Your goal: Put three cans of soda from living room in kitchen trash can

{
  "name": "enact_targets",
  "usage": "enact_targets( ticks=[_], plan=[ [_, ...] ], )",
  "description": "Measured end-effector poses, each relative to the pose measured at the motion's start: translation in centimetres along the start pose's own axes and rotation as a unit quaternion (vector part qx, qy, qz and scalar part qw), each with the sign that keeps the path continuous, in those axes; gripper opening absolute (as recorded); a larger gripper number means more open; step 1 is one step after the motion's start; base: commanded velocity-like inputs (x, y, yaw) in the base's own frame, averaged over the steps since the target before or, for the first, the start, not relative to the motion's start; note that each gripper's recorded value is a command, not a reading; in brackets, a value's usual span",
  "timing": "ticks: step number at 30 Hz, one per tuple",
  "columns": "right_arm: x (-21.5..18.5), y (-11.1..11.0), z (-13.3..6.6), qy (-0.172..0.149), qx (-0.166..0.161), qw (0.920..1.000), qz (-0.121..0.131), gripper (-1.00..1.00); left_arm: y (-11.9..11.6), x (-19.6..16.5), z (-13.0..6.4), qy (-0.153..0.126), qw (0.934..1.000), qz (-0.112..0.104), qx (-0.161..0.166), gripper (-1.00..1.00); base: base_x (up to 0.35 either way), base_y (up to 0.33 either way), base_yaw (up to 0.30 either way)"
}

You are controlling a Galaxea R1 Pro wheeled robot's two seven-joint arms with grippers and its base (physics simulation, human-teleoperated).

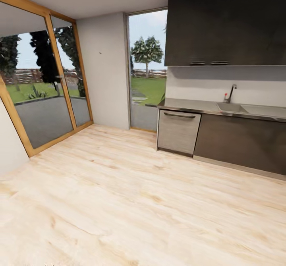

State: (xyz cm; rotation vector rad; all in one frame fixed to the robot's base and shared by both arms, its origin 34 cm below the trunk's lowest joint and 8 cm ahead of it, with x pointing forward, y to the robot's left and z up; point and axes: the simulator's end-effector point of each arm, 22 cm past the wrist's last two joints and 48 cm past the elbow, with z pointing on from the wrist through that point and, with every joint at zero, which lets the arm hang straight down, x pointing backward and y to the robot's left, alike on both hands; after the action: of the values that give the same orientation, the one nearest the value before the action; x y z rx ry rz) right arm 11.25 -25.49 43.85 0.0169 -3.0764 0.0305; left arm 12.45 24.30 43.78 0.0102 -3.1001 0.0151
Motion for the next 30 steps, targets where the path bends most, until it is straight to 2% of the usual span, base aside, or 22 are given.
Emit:
enact_targets(
  ticks=[12, 30],
  plan=[
    [0.5, 0.2, 0.0, 0.007, -0.002, 1.0000, -0.001, 1.00, 0.0, 0.5, 0.0, 0.006, 1.0000, 0.000, 0.000, 1.00, 0.126, -0.275, 0.218],
    [1.3, 0.3, 0.0, 0.016, -0.002, 0.9999, -0.001, 1.00, -0.1, 1.2, 0.0, 0.015, 0.9999, 0.001, 0.001, 1.00, 0.204, -0.187, 0.222]
  ],
)
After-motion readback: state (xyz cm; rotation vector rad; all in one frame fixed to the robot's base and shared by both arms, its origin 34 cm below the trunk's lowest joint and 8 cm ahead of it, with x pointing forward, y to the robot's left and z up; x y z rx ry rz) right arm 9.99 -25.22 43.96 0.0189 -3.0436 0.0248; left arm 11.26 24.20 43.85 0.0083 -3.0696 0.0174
